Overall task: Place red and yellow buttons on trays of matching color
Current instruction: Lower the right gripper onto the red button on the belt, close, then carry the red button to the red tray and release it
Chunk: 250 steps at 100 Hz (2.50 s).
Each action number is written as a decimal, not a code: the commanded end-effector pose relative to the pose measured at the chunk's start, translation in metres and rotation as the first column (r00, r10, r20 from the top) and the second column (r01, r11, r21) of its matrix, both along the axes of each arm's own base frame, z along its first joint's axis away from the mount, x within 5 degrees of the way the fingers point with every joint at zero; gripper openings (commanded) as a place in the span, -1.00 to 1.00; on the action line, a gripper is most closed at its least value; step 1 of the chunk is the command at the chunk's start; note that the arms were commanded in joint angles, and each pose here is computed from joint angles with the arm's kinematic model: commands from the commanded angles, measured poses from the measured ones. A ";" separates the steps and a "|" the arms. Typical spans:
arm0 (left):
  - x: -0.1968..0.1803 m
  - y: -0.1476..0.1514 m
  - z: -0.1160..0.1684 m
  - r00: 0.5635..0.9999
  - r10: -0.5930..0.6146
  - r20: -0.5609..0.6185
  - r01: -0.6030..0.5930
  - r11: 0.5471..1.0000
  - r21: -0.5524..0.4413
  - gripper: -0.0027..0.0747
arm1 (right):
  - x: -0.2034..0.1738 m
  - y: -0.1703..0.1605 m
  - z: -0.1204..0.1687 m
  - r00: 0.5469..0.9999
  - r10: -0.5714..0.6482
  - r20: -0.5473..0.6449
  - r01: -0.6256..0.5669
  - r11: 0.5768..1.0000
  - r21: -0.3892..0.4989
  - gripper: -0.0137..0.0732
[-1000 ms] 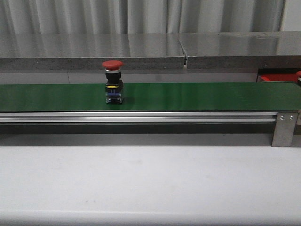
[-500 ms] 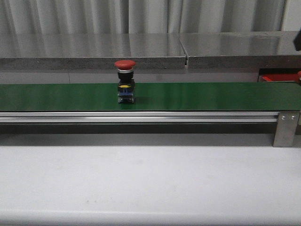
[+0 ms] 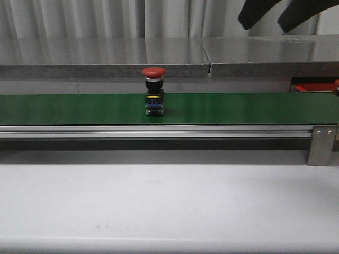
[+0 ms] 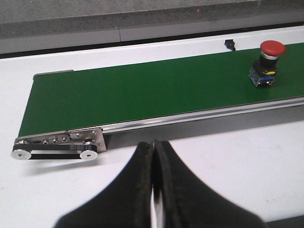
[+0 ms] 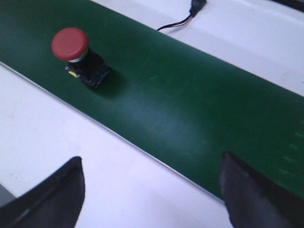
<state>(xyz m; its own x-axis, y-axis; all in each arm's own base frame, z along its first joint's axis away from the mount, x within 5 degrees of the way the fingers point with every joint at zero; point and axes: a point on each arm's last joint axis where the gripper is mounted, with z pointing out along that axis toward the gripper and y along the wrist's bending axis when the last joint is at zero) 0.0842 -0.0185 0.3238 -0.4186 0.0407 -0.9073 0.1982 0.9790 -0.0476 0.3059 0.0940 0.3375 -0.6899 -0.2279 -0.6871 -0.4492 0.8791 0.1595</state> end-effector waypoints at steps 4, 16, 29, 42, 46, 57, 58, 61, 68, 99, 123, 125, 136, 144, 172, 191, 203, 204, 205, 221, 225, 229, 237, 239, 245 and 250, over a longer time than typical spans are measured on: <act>0.002 0.000 0.014 0.996 0.007 0.084 -0.005 1.000 -0.028 -0.98 | 0.008 0.010 0.018 0.998 0.040 0.047 -0.040 0.999 -0.007 0.65; 0.002 0.000 0.014 0.996 0.007 0.084 -0.005 1.000 -0.028 -0.98 | 0.019 0.024 0.015 0.995 0.085 0.043 -0.084 0.996 -0.033 0.65; 0.002 0.000 0.014 0.996 0.007 0.084 -0.005 1.000 -0.028 -0.98 | 0.029 0.043 0.010 0.988 0.149 0.043 -0.147 0.988 -0.058 0.65; 0.002 0.000 0.014 0.996 0.007 0.084 -0.005 1.000 -0.028 -0.98 | 0.035 0.062 0.004 0.975 0.220 0.032 -0.217 0.973 -0.080 0.65; 0.002 0.000 0.014 0.996 0.007 0.084 -0.005 1.000 -0.028 -0.98 | 0.037 0.067 0.002 0.973 0.230 0.029 -0.227 0.970 -0.082 0.65; 0.002 0.000 0.014 0.996 0.007 0.084 -0.005 1.000 -0.028 -0.98 | 0.045 0.075 -0.005 0.971 0.238 0.027 -0.235 0.969 -0.082 0.65; 0.002 0.000 0.014 0.996 0.007 0.084 -0.005 1.000 -0.028 -0.98 | 0.045 0.076 -0.005 0.971 0.237 0.030 -0.234 0.969 -0.082 0.65; 0.002 0.000 0.014 0.996 0.007 0.084 -0.005 1.000 -0.028 -0.98 | 0.048 0.077 -0.008 0.972 0.234 0.030 -0.231 0.970 -0.081 0.65; 0.002 0.000 0.014 0.996 0.007 0.084 -0.005 1.000 -0.028 -0.98 | 0.054 0.078 -0.014 0.974 0.224 0.035 -0.221 0.972 -0.081 0.65; 0.002 0.000 0.014 0.996 0.007 0.084 -0.005 1.000 -0.028 -0.98 | 0.072 0.084 -0.030 0.981 0.175 0.086 -0.171 0.984 -0.056 0.65; 0.002 0.000 0.014 0.996 0.007 0.084 -0.005 1.000 -0.028 -0.98 | 0.080 0.085 -0.035 0.982 0.149 0.114 -0.145 0.989 -0.040 0.65; 0.002 0.000 0.014 0.996 0.007 0.084 -0.005 1.000 -0.028 -0.98 | 0.080 0.085 -0.035 0.982 0.147 0.118 -0.143 0.989 -0.040 0.65; 0.002 0.000 0.014 0.996 0.007 0.084 -0.005 1.000 -0.028 -0.98 | 0.080 0.085 -0.035 0.982 0.145 0.121 -0.141 0.989 -0.039 0.58; 0.002 0.000 0.014 0.996 0.007 0.084 -0.005 1.000 -0.028 -0.98 | 0.080 0.085 -0.035 0.982 0.145 0.121 -0.141 0.989 -0.039 0.40; 0.002 0.000 0.014 0.996 0.007 0.084 -0.005 1.000 -0.028 -0.98 | 0.080 0.085 -0.034 0.982 0.142 0.128 -0.138 0.990 -0.037 -0.32; 0.002 0.000 0.014 0.996 0.007 0.084 -0.005 1.000 -0.028 -0.98 | 0.073 0.078 -0.010 0.975 0.118 0.189 -0.117 0.993 -0.016 -0.33; 0.002 0.000 0.014 0.996 0.007 0.084 -0.005 1.000 -0.028 -0.98 | 0.068 0.062 0.010 0.969 0.080 0.232 -0.083 0.997 0.001 -0.33; 0.002 0.000 0.014 0.996 0.007 0.084 -0.005 1.000 -0.028 -0.98 | 0.067 0.061 0.013 0.968 0.077 0.238 -0.080 0.997 0.003 -0.33; 0.002 0.000 0.014 0.996 0.007 0.084 -0.005 1.000 -0.028 -0.98 | 0.067 0.058 0.014 0.968 0.071 0.239 -0.074 0.997 0.004 -0.33; 0.002 0.000 0.014 0.996 0.007 0.084 -0.005 1.000 -0.028 -0.98 | 0.062 0.021 0.027 0.970 -0.006 0.244 0.004 1.000 0.009 -0.33; 0.002 0.000 0.014 0.996 0.007 0.084 -0.005 1.000 -0.028 -0.98 | 0.061 0.011 0.028 0.969 -0.030 0.245 0.029 1.000 0.009 -0.33; 0.002 0.000 0.014 0.996 0.007 0.084 -0.005 1.000 -0.028 -0.98 | 0.061 -0.001 0.027 0.968 -0.062 0.243 0.062 0.998 0.008 -0.33; 0.002 0.000 0.014 0.996 0.007 0.084 -0.005 1.000 -0.028 -0.98 | 0.059 -0.025 0.026 0.963 -0.124 0.240 0.126 0.992 0.008 -0.33; 0.002 0.000 0.014 0.996 0.007 0.084 -0.005 1.000 -0.028 -0.98 | 0.059 -0.032 0.026 0.961 -0.143 0.238 0.145 0.989 0.007 -0.33; 0.002 0.000 0.014 0.996 0.007 0.084 -0.005 1.000 -0.028 -0.98 | 0.059 -0.053 0.023 0.953 -0.197 0.229 0.201 0.980 0.005 -0.33; 0.002 0.000 0.014 0.996 0.007 0.084 -0.005 1.000 -0.028 -0.98 | 0.059 -0.070 0.021 0.945 -0.240 0.223 0.245 0.969 0.003 -0.33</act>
<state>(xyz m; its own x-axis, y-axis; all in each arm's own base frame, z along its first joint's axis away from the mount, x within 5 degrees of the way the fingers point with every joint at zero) 0.0842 -0.0185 0.3238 -0.4186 0.0407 -0.9073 0.1982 0.9790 -0.0476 0.3726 0.0516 0.3299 -0.6364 -0.1635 -0.7538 -0.3251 0.9431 0.0699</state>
